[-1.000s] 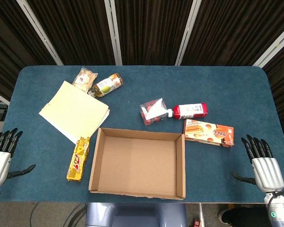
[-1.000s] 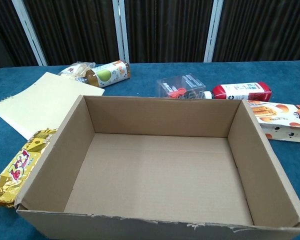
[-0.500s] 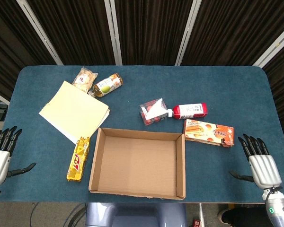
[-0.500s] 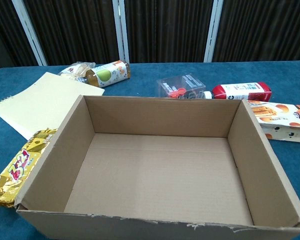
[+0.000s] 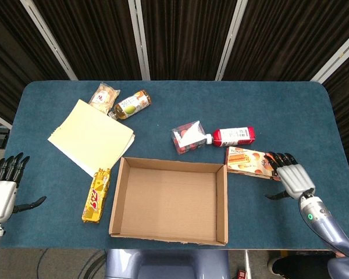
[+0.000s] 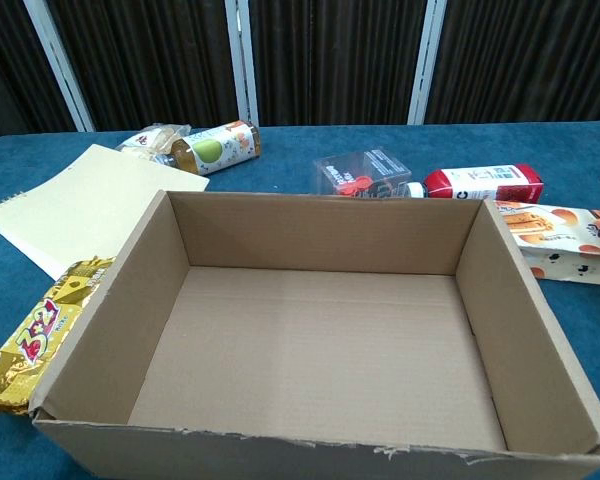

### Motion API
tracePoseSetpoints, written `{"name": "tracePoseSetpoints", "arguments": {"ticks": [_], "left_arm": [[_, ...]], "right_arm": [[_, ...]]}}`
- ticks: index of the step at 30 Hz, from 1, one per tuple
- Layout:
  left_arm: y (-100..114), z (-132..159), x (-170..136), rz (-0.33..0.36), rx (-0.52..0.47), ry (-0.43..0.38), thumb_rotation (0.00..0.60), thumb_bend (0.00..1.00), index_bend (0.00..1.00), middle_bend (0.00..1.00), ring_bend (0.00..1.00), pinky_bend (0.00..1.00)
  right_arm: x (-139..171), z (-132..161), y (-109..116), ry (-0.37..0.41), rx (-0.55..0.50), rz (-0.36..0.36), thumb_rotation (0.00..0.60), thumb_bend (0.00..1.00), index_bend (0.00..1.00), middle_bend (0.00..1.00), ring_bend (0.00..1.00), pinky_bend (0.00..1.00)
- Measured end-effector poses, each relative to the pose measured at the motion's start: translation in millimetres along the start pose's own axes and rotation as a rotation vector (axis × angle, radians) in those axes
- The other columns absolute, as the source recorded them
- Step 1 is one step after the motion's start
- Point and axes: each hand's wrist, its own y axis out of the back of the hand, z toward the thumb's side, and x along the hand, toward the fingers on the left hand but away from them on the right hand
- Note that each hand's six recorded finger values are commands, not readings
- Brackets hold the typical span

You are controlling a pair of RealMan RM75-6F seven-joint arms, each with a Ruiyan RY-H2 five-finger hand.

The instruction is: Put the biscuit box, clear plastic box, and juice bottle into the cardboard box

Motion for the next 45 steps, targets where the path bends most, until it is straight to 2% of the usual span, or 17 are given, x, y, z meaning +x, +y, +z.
{"name": "tracePoseSetpoints", "arguments": {"ticks": [6, 18, 20, 21, 23, 25, 26, 28, 31, 37, 40, 45], "left_arm": [[-6, -4, 6, -0.016, 0.02, 0.027, 0.4, 0.0, 0.0, 0.0, 0.0, 0.0], [-12, -8, 16, -0.031, 0.027, 0.053, 0.402, 0.0, 0.0, 0.0, 0.0, 0.0], [-13, -9, 17, -0.036, 0.027, 0.057, 0.4, 0.0, 0.0, 0.0, 0.0, 0.0], [-14, -10, 18, -0.038, 0.028, 0.059, 0.4, 0.0, 0.0, 0.0, 0.0, 0.0], [-15, -11, 19, -0.042, 0.029, 0.062, 0.402, 0.0, 0.0, 0.0, 0.0, 0.0], [-14, -11, 19, -0.042, 0.03, 0.064, 0.401, 0.0, 0.0, 0.0, 0.0, 0.0], [-14, -11, 19, -0.04, 0.029, 0.065, 0.401, 0.0, 0.0, 0.0, 0.0, 0.0], [-13, -12, 18, -0.036, 0.028, 0.067, 0.401, 0.0, 0.0, 0.0, 0.0, 0.0], [-12, -11, 17, -0.034, 0.026, 0.067, 0.4, 0.0, 0.0, 0.0, 0.0, 0.0], [-8, -12, 14, -0.023, 0.014, 0.066, 0.402, 0.0, 0.0, 0.0, 0.0, 0.0], [-5, -12, 12, -0.017, 0.006, 0.062, 0.405, 0.0, 0.0, 0.0, 0.0, 0.0], [-1, -13, 9, -0.009, -0.002, 0.058, 0.404, 0.0, 0.0, 0.0, 0.0, 0.0]], "right_arm": [[-39, -2, 4, -0.018, 0.032, 0.048, 0.6, 0.0, 0.0, 0.0, 0.0, 0.0], [-78, -2, -13, -0.053, 0.04, 0.144, 0.6, 0.01, 0.0, 0.0, 0.0, 0.0], [-83, -1, -16, -0.06, 0.04, 0.155, 0.6, 0.06, 0.07, 0.0, 0.0, 0.0], [-85, -1, -18, -0.062, 0.039, 0.157, 0.6, 0.1, 0.16, 0.01, 0.01, 0.05], [-88, -2, -19, -0.066, 0.044, 0.158, 0.6, 0.17, 0.36, 0.14, 0.15, 0.24], [-91, -3, -20, -0.072, 0.051, 0.157, 0.6, 0.23, 0.55, 0.37, 0.4, 0.5], [-93, -3, -21, -0.075, 0.055, 0.153, 0.6, 0.25, 0.63, 0.46, 0.5, 0.6], [-96, -3, -20, -0.079, 0.064, 0.14, 0.6, 0.28, 0.71, 0.54, 0.59, 0.69], [-98, -3, -14, -0.081, 0.092, 0.097, 0.6, 0.29, 0.75, 0.58, 0.65, 0.74], [-94, -2, 16, -0.086, 0.168, -0.05, 0.6, 0.29, 0.74, 0.58, 0.64, 0.74], [-86, -2, 32, -0.084, 0.21, -0.089, 0.6, 0.29, 0.74, 0.58, 0.64, 0.74], [-71, -8, 71, -0.1, 0.304, -0.156, 0.6, 0.28, 0.74, 0.57, 0.63, 0.74]]}}
